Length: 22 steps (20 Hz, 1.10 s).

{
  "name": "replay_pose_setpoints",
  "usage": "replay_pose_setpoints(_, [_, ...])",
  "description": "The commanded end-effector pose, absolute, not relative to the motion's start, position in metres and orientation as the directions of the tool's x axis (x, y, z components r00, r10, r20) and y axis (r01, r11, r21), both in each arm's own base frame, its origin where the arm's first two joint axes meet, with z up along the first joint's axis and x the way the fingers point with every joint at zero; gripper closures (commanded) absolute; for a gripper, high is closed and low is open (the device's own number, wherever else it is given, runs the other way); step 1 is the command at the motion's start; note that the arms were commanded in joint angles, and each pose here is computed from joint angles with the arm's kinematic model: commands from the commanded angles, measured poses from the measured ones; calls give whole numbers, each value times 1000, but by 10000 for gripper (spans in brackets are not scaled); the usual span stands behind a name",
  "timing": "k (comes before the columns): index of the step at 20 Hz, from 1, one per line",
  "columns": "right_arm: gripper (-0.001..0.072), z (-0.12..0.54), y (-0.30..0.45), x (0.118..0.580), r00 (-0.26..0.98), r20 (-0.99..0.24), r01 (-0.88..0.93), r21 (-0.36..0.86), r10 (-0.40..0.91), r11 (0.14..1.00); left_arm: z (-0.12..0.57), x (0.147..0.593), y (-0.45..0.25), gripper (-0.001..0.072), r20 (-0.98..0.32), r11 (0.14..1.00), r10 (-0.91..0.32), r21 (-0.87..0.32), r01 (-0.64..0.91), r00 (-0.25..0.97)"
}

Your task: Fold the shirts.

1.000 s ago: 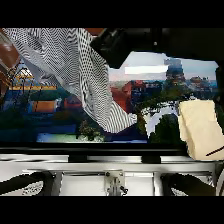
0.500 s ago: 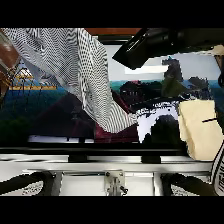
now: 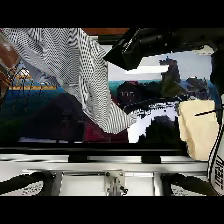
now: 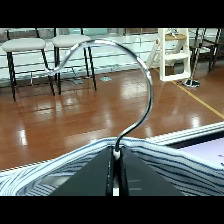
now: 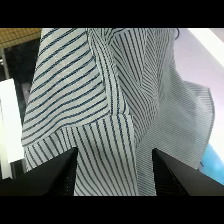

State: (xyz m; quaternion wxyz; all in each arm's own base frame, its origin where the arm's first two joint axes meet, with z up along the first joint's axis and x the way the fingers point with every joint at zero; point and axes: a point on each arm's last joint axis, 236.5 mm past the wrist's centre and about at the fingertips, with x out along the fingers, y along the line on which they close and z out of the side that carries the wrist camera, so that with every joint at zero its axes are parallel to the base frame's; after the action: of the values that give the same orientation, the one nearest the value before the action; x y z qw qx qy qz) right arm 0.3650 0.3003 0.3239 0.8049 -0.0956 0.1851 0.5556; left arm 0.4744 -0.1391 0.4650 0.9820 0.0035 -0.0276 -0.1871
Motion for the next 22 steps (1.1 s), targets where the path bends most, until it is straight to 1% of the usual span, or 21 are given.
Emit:
replay_pose_setpoints(1, [152, 318, 307, 371, 293, -394, -947, 6, 871, 321, 465, 474, -139, 663, 52, 930, -368, 18, 367, 928])
replay_pose_setpoints(4, [152, 307, 313, 377, 266, -394, -955, 18, 880, 297, 465, 474, -139, 663, 52, 930, -368, 18, 367, 928])
replay_pose_setpoints(6, [152, 309, 320, 375, 233, -366, -966, 23, 901, 259, 465, 474, -139, 663, 51, 930, -367, 17, 367, 929])
replay_pose_setpoints(9, [154, 314, 324, 374, 219, -335, -971, 17, 917, 238, 465, 474, -139, 664, 51, 930, -368, 17, 367, 928])
replay_pose_setpoints(10, [221, 314, 325, 374, 218, -333, -972, 13, 917, 236, 465, 474, -139, 664, 51, 930, -368, 17, 367, 928])
replay_pose_setpoints(12, [487, 314, 325, 375, 220, -331, -971, 13, 918, 238, 465, 474, -139, 663, 51, 930, -368, 17, 367, 928])
replay_pose_setpoints(13, [583, 315, 324, 376, 225, -327, -970, 11, 918, 242, 465, 474, -139, 663, 51, 930, -367, 17, 367, 929])
replay_pose_setpoints(14, [631, 316, 324, 376, 228, -325, -970, 10, 918, 245, 465, 474, -139, 663, 51, 930, -367, 17, 367, 929])
replay_pose_setpoints(16, [632, 325, 322, 375, 248, -310, -966, -7, 918, 258, 464, 474, -139, 663, 47, 930, -367, 19, 366, 929])
replay_pose_setpoints(17, [632, 335, 319, 375, 275, -291, -960, -31, 916, 278, 462, 475, -138, 663, 39, 930, -367, 20, 366, 929])
replay_pose_setpoints(21, [632, 396, 295, 367, 438, -182, -890, -223, 880, 396, 455, 476, -136, 663, 12, 933, -356, 55, 354, 935])
replay_pose_setpoints(22, [632, 409, 291, 357, 449, -164, -881, -248, 878, 404, 455, 477, -134, 663, 11, 935, -350, 61, 349, 937])
